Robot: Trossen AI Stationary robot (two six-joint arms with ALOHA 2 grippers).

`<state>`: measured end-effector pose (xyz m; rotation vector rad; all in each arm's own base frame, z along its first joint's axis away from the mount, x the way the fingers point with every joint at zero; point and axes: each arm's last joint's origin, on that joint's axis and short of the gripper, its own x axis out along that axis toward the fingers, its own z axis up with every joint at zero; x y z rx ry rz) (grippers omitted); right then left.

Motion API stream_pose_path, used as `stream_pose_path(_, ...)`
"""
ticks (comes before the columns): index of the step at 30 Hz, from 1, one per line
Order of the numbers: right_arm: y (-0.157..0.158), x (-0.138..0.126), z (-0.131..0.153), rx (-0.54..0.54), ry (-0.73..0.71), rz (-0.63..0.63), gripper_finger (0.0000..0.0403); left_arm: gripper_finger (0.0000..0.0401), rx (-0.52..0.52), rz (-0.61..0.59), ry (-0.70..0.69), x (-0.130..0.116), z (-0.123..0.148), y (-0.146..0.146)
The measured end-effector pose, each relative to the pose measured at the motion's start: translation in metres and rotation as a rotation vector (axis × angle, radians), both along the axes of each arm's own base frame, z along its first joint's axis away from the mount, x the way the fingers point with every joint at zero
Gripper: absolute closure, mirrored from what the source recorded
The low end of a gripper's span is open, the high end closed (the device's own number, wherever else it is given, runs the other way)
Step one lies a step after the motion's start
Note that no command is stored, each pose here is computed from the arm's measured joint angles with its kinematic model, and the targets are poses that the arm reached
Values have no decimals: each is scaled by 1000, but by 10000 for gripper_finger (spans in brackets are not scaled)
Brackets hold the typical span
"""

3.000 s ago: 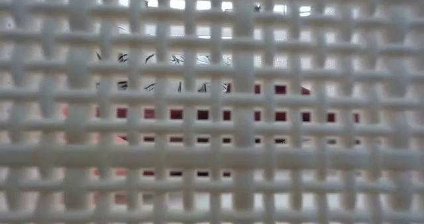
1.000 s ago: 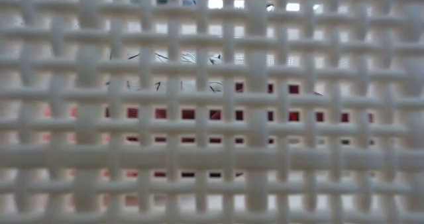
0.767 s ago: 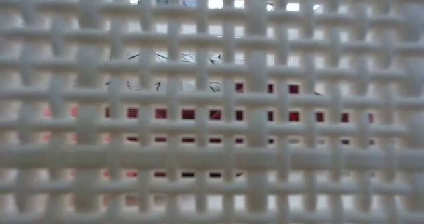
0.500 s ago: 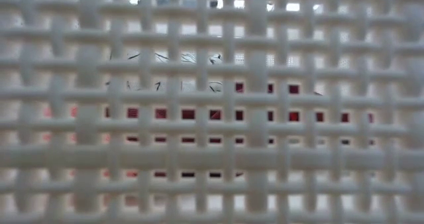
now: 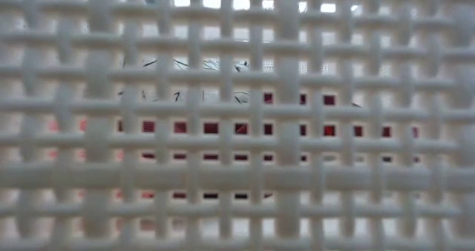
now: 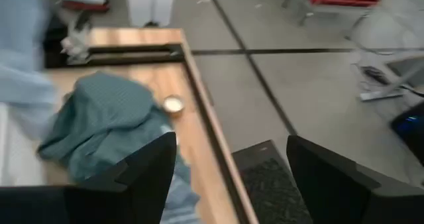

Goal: Sort clothes
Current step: Put the light blue polo shirt into the white laundry bin

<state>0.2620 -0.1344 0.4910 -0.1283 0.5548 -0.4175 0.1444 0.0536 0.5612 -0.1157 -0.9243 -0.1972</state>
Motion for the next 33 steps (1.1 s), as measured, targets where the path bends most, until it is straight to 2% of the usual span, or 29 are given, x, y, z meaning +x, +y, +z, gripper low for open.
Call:
stream_pose_path(5, -8, -15, 7, -16, -30, -51, 129, 378, -68, 13, -20, 18, 39, 10)
stream_pose_path(10, -17, -22, 8, -21, -24, -86, 129, 378, -48, -19, -59, 27, 78, 8)
stream_pose_path(13, -24, -26, 7, -36, -2, -102, 129, 378, -32, -65, -62, 33, 91, 3)
stream_pose_path(19, -40, -40, 4, -22, 27, -175, 129, 378, -19, -176, -64, 53, 98, -17)
stream_pose_path(26, -50, -53, -2, 37, 75, -244, 129, 378, -46, -254, -98, 62, 101, -43)
stream_pose_path(33, -53, -58, -5, 96, 72, -290, 129, 378, -1, -328, -89, 75, 97, -80)
